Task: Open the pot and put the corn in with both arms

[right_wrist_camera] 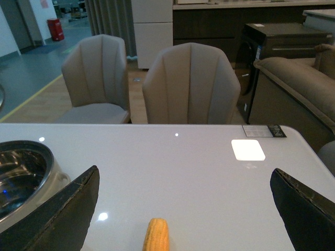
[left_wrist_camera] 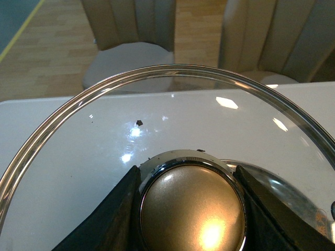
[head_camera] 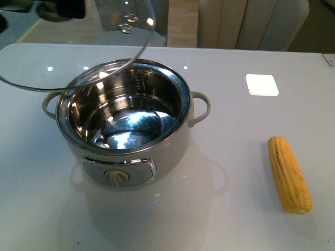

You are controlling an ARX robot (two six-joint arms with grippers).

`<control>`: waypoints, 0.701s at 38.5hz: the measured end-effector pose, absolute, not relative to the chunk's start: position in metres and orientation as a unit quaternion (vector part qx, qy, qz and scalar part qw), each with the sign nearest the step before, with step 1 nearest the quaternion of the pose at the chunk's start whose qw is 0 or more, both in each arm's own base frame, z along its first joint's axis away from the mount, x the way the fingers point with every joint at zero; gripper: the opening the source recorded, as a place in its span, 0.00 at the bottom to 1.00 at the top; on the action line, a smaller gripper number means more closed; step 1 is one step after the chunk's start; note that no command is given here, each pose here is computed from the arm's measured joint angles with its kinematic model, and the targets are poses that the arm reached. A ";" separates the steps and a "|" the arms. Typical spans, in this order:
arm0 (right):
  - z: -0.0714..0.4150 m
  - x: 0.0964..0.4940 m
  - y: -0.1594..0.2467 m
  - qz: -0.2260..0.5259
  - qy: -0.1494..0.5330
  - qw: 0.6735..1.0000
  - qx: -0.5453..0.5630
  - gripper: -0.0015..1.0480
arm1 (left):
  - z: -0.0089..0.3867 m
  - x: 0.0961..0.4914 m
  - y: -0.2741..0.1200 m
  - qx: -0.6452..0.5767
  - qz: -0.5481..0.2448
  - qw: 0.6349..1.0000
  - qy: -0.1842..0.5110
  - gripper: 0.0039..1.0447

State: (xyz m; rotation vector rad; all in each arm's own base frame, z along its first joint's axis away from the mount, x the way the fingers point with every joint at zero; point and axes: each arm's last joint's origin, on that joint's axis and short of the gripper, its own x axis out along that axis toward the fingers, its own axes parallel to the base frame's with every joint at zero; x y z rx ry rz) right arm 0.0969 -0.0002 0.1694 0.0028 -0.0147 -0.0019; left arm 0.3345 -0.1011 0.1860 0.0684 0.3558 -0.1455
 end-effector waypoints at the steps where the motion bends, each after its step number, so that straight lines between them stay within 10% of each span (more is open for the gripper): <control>1: 0.169 0.097 0.000 -0.001 -0.007 1.000 0.001 0.92 | 0.187 0.330 -0.090 0.033 -0.060 0.982 0.176 0.43; 27: 0.169 0.097 0.000 -0.001 -0.007 1.000 0.001 0.92 | 0.112 0.274 0.099 0.008 0.133 0.971 0.200 0.43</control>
